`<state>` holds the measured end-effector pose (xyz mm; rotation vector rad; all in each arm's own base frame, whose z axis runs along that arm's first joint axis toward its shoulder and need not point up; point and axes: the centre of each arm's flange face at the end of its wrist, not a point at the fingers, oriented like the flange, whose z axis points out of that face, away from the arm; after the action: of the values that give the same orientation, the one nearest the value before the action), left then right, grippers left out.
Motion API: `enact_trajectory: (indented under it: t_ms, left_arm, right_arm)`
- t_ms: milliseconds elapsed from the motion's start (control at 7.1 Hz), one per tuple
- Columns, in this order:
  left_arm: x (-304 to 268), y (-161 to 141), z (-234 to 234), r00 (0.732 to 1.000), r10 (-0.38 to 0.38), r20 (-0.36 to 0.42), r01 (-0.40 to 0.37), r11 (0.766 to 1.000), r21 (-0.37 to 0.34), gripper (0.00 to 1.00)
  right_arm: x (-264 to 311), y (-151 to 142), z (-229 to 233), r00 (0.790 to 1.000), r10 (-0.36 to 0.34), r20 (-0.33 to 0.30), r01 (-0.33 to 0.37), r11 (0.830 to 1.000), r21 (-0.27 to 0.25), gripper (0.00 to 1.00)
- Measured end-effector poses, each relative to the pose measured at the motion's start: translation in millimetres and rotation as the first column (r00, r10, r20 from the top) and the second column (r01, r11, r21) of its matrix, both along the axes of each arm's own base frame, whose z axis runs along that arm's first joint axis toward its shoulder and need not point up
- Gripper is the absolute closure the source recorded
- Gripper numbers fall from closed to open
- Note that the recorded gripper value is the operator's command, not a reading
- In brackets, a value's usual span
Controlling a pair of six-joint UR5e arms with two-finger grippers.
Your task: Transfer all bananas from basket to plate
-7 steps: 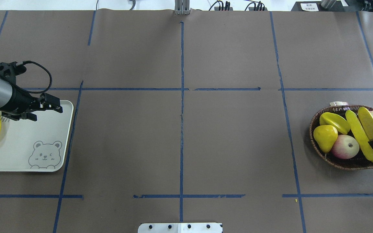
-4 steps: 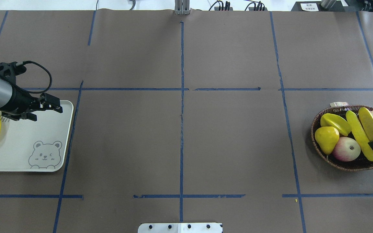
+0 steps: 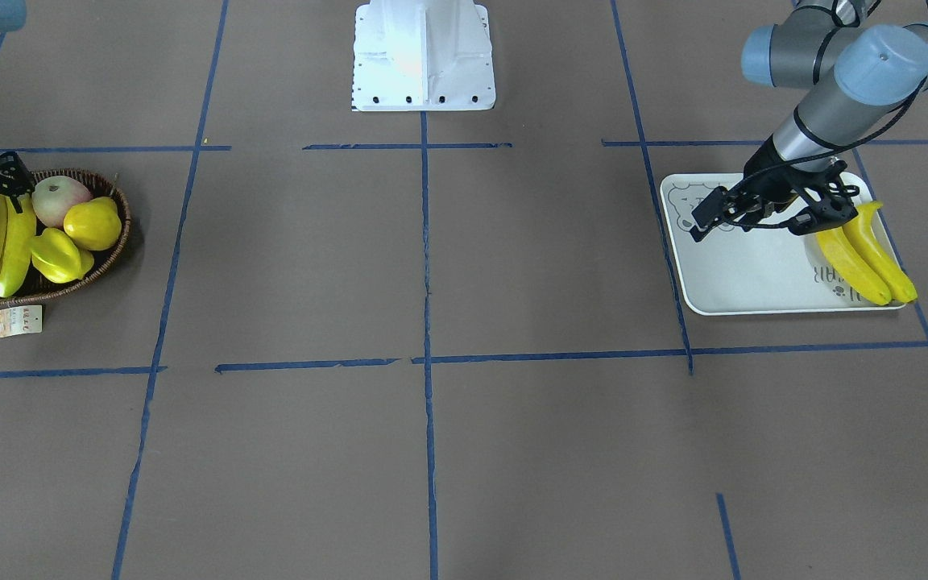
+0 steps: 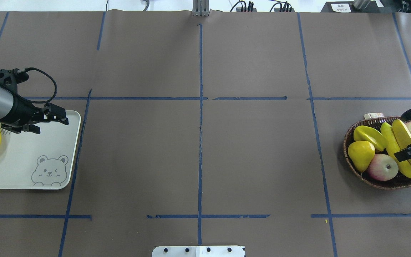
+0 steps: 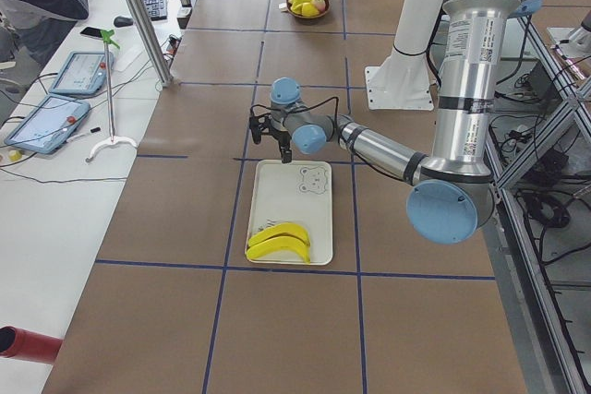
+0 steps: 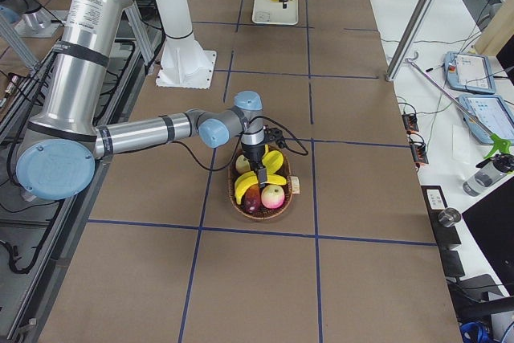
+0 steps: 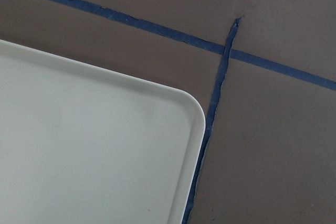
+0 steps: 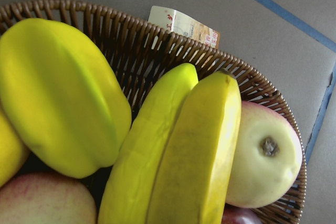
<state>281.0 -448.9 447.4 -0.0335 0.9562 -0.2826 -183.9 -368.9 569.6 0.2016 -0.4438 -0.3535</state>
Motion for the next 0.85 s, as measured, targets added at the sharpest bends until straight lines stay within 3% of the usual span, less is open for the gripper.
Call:
enact_trajectory:
  t_ms: [141, 564, 845]
  left_arm:
    - [0.8, 0.2, -0.2, 1.000, 0.001, 0.000, -0.001, 1.000, 0.000, 0.00]
    - [2.2, 1.2, 0.0, 1.000, 0.005, 0.000, -0.005, 1.000, 0.000, 0.00]
    - [2.2, 1.4, 0.3, 1.000, 0.005, 0.000, -0.005, 1.000, 0.000, 0.00]
  right_arm:
    - [-0.6, 0.1, 1.6, 1.000, -0.001, 0.001, 0.001, 1.000, -0.006, 0.47]
    - [-3.2, 2.2, -0.5, 1.000, -0.013, 0.027, 0.013, 1.000, -0.028, 0.94]
    - [-3.1, 2.4, -6.0, 0.999, -0.013, 0.041, 0.014, 1.000, -0.026, 0.96]
